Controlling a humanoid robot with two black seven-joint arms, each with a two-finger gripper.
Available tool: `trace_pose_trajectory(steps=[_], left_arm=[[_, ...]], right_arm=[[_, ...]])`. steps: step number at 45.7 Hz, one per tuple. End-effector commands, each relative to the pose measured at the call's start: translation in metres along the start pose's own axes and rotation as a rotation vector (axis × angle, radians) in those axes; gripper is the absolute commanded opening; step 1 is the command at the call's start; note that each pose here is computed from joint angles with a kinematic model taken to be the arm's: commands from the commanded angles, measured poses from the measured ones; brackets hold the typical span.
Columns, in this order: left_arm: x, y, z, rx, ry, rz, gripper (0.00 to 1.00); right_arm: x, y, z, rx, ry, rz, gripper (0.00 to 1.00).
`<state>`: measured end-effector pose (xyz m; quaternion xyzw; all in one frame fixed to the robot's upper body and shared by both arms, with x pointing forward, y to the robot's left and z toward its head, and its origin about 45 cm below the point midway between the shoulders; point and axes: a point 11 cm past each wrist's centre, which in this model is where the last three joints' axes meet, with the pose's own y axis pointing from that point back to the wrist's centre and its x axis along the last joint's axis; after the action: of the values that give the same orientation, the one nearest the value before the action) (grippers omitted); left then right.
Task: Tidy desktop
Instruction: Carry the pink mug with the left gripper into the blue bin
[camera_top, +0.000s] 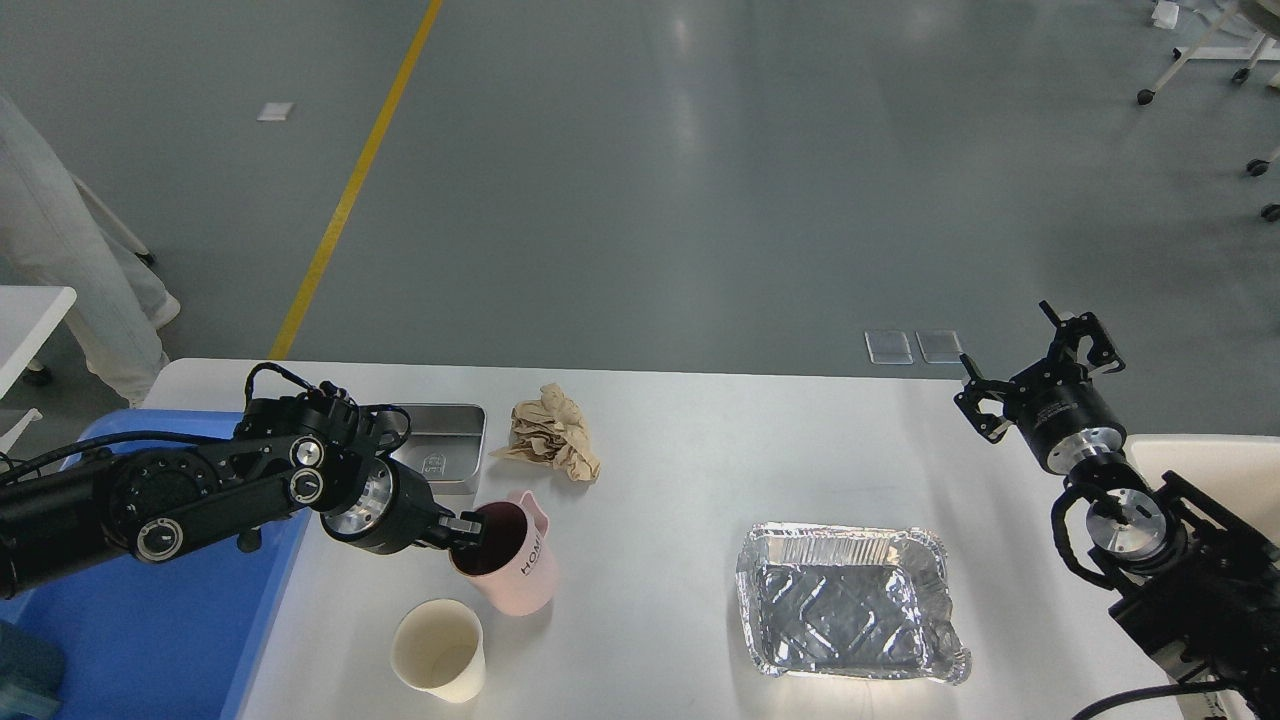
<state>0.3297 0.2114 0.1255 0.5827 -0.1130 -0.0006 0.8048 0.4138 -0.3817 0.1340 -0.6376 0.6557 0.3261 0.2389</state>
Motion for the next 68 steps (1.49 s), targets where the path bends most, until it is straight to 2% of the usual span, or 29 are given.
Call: trace_pose_trajectory(steps=[1, 8, 21, 30, 35, 47, 55, 68], left_arm=[[0.006, 0.018, -0.013, -0.001, 0.02, -0.012, 0.0], [0.009, 0.043, -0.035, 0.01, 0.044, -0.025, 0.0], [0.022, 0.127, -0.078, 0.082, 0.045, -0.015, 0.0], [0.034, 0.181, -0.098, 0.113, 0.075, 0.086, 0.0], [0.03, 0.199, -0.112, 0.136, 0.103, 0.117, 0.0], [0.0, 0.218, -0.142, 0.193, 0.163, 0.108, 0.0], [-0.028, 0.219, -0.165, 0.235, 0.223, 0.07, 0.0], [-0.05, 0.216, -0.182, 0.268, 0.267, 0.03, 0.0]], right_arm=[[-0.001, -0.001, 0.0, 0.0, -0.001, -0.002, 1.0], [-0.003, -0.002, 0.0, 0.002, -0.003, -0.005, 1.0], [-0.006, -0.004, -0.001, 0.005, -0.004, -0.013, 1.0], [-0.007, -0.005, -0.002, 0.008, -0.005, -0.017, 1.0], [-0.007, -0.005, -0.002, 0.008, -0.005, -0.017, 1.0], [-0.01, -0.006, -0.003, 0.009, -0.007, -0.023, 1.0], [-0.011, -0.006, 0.001, 0.005, -0.013, -0.025, 1.0], [-0.011, -0.006, 0.004, 0.001, -0.014, -0.023, 1.0]])
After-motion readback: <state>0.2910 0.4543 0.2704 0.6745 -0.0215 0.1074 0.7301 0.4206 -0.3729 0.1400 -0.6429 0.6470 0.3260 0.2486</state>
